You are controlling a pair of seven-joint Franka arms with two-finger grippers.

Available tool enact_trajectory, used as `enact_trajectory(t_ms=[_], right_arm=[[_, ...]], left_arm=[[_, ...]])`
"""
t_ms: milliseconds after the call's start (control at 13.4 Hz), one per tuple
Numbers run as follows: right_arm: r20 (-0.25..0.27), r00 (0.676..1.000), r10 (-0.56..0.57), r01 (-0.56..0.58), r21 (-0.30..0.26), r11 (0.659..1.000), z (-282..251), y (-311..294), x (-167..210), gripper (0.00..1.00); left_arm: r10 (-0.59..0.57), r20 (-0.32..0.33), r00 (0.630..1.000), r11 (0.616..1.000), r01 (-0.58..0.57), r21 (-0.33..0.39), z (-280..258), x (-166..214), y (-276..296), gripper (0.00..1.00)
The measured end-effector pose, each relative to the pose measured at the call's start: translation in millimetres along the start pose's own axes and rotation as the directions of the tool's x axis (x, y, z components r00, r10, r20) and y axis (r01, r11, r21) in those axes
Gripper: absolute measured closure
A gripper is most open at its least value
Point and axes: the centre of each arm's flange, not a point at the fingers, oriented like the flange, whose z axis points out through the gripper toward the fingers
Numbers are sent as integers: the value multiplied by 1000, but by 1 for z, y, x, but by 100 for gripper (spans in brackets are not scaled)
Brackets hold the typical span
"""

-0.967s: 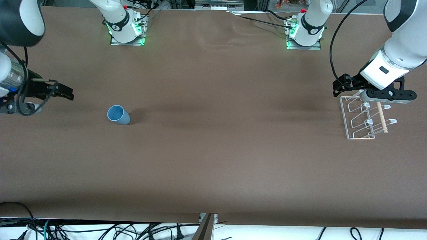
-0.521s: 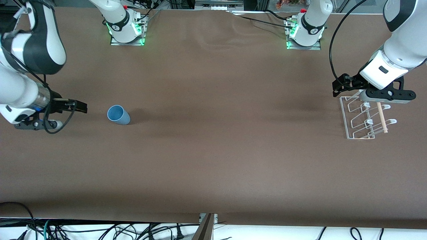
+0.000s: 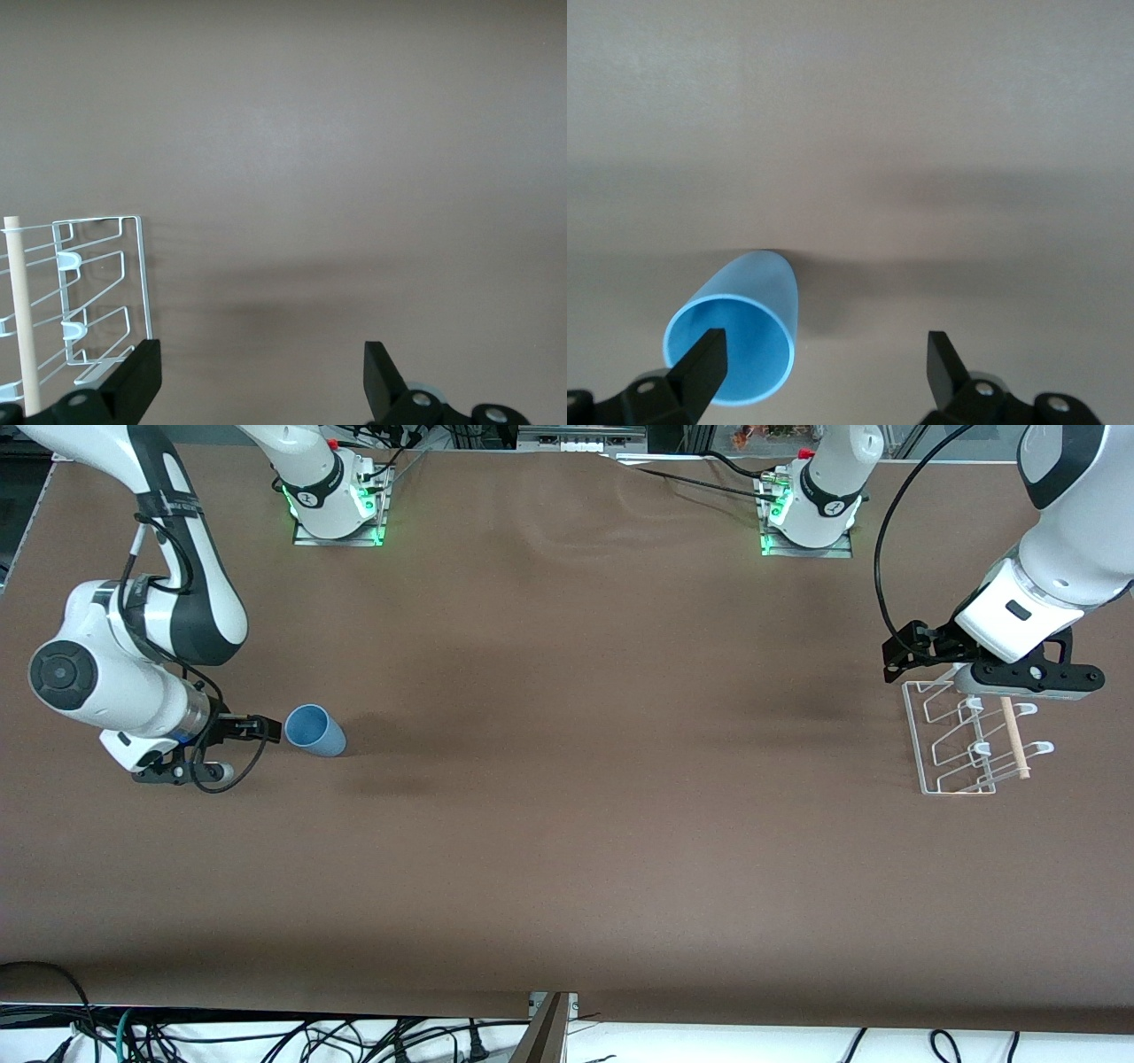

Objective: Transfer cup to left arm and place on rack
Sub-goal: 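Move the right gripper down beside the light blue cup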

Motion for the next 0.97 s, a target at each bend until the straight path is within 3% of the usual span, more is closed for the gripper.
enact_trajectory(t_ms=[967], right_arm=[[49, 999, 10, -10, 5, 1000, 46, -8, -16, 0]], left_arm=[[4, 1, 1000, 1000, -4, 0, 0, 0, 2, 0]])
